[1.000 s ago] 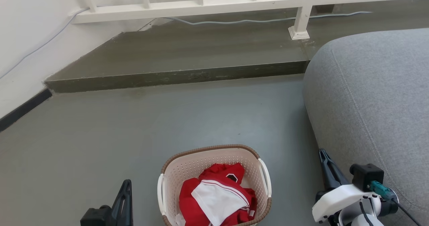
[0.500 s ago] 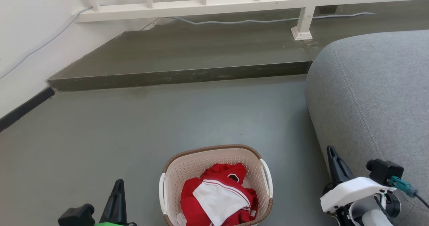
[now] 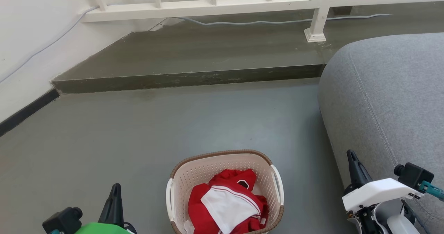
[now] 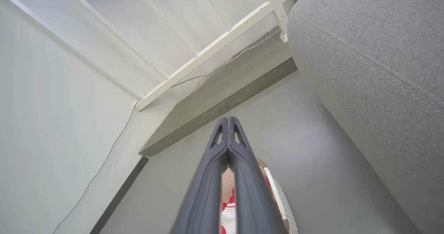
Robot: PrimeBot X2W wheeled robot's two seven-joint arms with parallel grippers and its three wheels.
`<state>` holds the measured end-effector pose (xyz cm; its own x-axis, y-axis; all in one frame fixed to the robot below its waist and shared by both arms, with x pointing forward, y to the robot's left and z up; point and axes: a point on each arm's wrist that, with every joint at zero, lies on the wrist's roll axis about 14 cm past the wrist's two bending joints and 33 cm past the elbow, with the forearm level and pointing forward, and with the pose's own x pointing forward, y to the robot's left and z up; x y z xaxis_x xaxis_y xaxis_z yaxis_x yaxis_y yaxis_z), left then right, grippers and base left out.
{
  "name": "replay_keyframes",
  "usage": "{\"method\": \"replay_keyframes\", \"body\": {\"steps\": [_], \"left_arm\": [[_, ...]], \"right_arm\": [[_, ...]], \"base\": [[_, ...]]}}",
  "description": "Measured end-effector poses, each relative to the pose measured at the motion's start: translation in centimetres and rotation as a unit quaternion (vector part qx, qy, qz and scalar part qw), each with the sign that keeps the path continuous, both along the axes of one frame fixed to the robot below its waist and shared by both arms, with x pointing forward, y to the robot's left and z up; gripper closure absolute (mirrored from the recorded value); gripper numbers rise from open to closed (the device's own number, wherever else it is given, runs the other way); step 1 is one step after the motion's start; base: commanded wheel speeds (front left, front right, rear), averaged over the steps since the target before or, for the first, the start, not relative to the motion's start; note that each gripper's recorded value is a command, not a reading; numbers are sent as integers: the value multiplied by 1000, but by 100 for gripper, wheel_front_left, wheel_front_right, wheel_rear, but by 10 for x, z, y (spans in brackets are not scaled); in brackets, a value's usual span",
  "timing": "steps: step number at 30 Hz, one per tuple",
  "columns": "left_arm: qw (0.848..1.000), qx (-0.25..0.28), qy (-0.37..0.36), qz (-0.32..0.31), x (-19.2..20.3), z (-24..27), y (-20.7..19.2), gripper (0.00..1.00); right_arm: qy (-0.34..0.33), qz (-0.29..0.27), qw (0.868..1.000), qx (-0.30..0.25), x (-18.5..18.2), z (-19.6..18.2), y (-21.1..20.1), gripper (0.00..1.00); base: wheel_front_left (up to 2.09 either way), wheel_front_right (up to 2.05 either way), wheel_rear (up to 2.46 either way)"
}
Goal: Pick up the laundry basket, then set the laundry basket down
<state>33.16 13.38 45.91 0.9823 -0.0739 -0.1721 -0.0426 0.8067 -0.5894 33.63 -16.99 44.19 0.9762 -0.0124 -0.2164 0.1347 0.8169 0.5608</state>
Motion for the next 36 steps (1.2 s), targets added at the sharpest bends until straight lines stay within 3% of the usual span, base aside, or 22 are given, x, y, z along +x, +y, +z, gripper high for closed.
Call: {"method": "replay_keyframes", "body": {"steps": [18,36], "left_arm": [[992,-119,16,24,11,1,14,100],[970,-237,26,50,19,0,26,100]], "right_arm": [[4,-30,991,128,10,4,-10,100],[-8,-52,967,249,19,12,-17,100]], "base": [[0,0,0],[0,0,0]]}}
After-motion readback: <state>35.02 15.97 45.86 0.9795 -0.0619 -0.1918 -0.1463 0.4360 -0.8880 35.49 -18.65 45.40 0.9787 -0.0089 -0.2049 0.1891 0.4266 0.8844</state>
